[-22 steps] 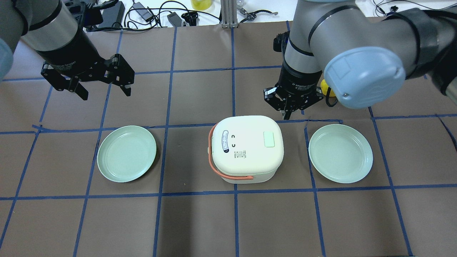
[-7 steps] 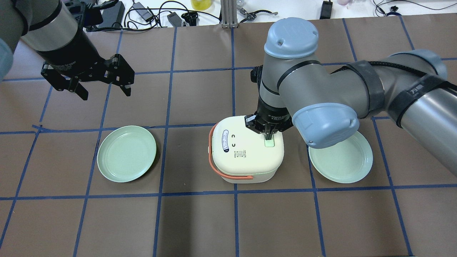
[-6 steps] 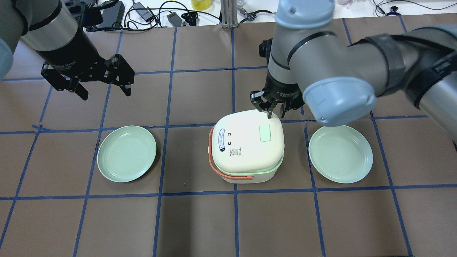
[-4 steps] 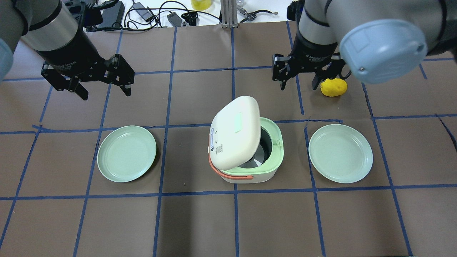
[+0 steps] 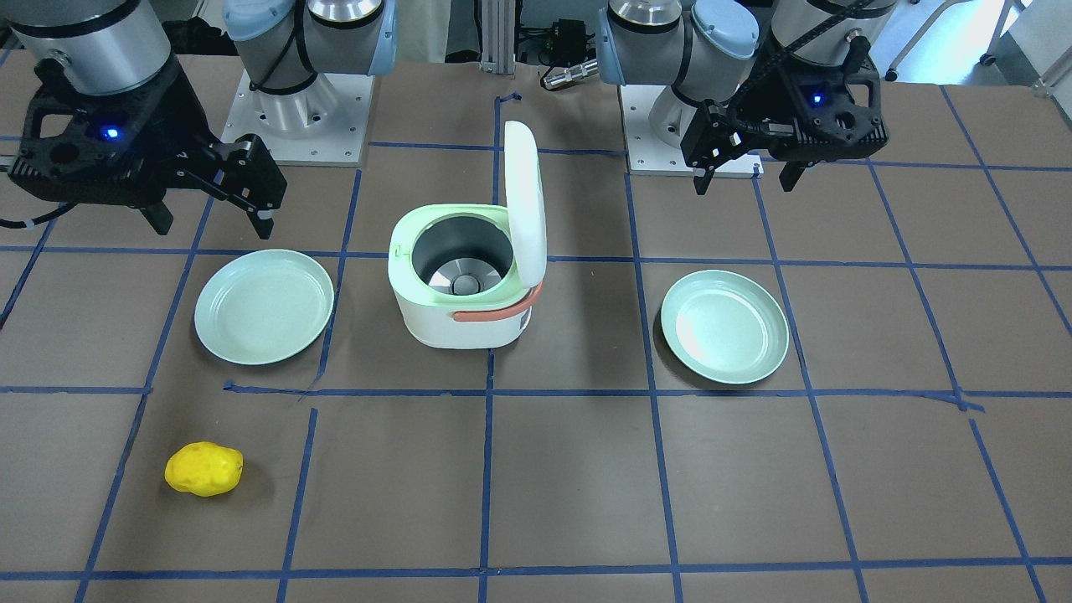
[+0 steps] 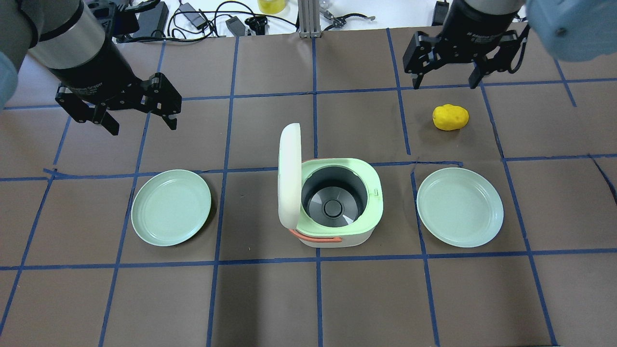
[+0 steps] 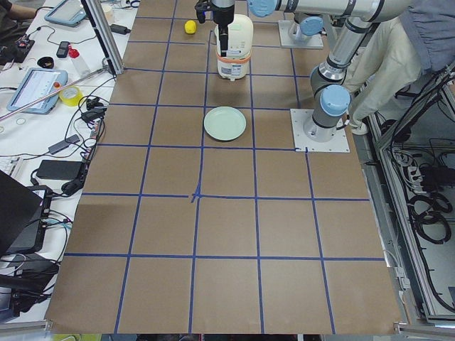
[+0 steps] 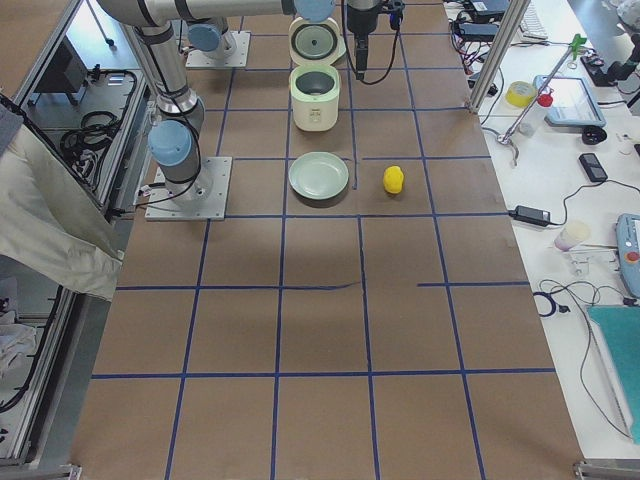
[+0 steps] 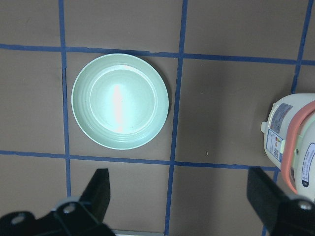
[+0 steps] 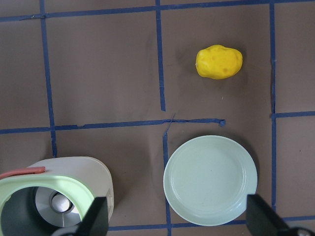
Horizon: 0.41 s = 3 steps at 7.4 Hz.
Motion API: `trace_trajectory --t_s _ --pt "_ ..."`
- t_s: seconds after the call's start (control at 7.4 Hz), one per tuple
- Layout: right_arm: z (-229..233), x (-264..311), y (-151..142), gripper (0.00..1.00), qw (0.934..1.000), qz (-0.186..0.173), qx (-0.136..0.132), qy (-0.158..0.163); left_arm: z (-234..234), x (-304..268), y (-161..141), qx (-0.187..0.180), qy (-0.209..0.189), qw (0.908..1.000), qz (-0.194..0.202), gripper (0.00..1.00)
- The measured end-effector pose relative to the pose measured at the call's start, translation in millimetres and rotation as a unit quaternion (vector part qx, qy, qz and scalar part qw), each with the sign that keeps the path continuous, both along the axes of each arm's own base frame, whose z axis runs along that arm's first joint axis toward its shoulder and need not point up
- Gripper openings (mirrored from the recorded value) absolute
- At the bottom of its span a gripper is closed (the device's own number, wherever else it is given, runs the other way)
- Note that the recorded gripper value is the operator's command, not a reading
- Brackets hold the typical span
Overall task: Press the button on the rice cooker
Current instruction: 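Raise the right gripper away as the cooker lid pops open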
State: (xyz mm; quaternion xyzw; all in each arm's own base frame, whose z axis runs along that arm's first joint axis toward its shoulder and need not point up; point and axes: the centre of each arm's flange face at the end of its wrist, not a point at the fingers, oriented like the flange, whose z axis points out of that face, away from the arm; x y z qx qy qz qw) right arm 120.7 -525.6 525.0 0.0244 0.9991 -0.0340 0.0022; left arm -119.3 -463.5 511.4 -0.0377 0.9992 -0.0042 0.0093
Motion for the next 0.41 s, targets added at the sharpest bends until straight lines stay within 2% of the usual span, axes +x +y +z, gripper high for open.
trace_trajectory --t_s 0.41 --pt "3.4 -4.6 -1.3 1.0 1.0 -0.001 -0.004 0.003 0.0 0.0 0.0 0.0 0.0 1.0 0.0 1.0"
